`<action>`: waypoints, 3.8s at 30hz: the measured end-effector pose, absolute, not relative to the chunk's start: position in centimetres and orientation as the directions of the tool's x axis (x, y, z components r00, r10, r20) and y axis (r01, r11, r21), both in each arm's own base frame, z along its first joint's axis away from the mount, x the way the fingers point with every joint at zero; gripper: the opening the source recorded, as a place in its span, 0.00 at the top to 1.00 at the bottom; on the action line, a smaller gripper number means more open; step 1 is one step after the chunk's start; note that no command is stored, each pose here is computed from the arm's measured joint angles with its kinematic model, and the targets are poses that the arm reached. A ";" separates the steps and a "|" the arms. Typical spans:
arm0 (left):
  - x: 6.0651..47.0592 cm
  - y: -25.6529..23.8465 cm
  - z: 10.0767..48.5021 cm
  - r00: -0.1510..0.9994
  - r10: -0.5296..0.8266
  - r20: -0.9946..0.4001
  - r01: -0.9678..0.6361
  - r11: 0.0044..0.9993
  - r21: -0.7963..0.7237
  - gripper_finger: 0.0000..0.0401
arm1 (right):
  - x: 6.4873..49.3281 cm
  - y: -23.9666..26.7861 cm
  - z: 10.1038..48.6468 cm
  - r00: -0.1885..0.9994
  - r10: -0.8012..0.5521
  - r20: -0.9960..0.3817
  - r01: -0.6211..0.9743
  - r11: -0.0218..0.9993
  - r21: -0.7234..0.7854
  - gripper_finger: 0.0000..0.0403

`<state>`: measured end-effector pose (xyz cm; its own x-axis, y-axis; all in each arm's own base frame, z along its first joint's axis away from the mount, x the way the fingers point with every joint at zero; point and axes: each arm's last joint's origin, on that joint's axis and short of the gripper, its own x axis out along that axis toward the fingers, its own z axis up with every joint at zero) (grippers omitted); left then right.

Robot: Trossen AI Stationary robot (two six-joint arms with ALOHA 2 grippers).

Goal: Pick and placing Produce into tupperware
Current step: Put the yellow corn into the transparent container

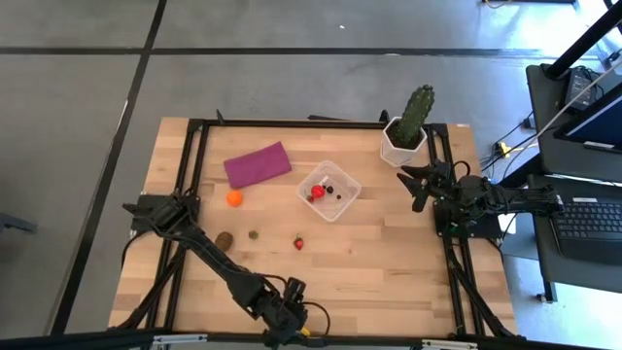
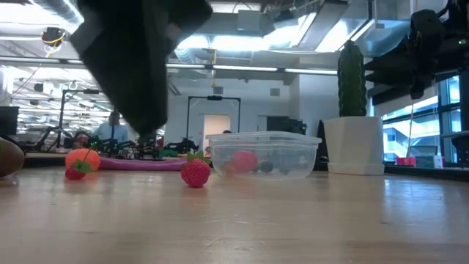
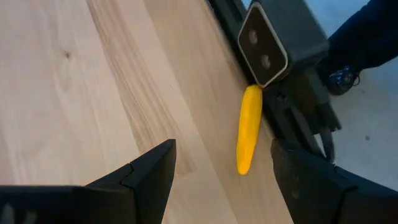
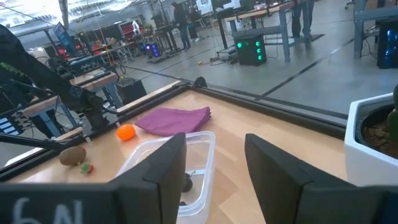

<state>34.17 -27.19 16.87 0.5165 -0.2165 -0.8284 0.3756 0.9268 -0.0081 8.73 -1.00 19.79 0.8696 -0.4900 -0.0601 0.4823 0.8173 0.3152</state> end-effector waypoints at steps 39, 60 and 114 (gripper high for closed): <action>34.3 -28.5 13.2 0.479 -0.224 -0.849 0.395 0.919 -0.020 0.57 | 8.7 -1.0 19.8 0.873 -0.485 -0.060 0.477 0.820 0.315 0.58; 34.4 -28.7 13.2 0.483 -0.241 -0.842 0.402 0.915 -0.031 0.92 | 8.7 -1.0 19.8 0.873 -0.485 -0.060 0.477 0.821 0.314 0.58; 40.4 6.6 27.0 0.714 0.224 -0.663 -0.381 0.919 -0.100 0.99 | 8.7 -1.0 20.0 0.873 -0.486 -0.043 0.478 0.833 0.278 0.58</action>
